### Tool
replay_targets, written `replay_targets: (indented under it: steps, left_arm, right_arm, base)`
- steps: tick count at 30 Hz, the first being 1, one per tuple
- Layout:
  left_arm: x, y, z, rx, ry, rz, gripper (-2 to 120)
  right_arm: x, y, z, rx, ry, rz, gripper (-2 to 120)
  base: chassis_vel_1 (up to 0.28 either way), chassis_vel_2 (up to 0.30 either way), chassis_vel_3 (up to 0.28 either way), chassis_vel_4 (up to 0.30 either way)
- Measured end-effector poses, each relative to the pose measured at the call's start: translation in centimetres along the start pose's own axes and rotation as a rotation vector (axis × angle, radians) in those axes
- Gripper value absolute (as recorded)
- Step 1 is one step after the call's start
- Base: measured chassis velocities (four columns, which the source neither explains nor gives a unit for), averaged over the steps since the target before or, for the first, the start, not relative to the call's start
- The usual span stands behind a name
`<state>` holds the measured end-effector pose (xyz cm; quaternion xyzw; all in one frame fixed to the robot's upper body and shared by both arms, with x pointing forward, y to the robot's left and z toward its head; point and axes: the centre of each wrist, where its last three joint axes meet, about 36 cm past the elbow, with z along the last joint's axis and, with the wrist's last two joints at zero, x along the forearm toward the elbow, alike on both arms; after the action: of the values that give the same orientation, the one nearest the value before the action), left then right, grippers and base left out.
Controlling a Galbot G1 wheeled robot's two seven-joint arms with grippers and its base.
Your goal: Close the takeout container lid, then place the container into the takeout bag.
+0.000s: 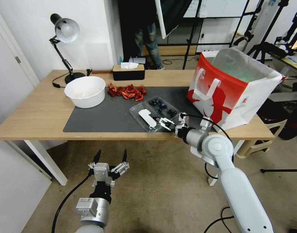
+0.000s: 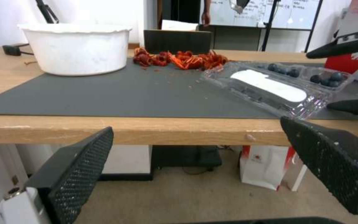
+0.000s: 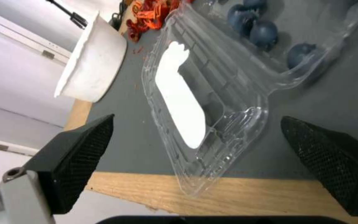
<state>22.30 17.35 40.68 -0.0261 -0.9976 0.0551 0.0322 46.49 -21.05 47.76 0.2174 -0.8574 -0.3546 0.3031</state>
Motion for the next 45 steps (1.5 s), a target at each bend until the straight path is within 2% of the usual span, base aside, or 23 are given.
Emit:
replay_targets:
  steps: [24,45]
  left_arm:
    - [0.1,0.0,-0.1,0.003,-0.017,-0.003,100]
    - [0.4,0.0,0.2,0.005,-0.025,-0.007,100]
  right_arm:
    - [-3.1,0.4,0.0,0.061,0.020,-0.018,100]
    - [-4.6,3.6,1.7,0.172,0.008,-0.076,100]
  base:
    - [0.000,0.000,0.000,0.000]
    - [0.000,0.000,0.000,0.000]
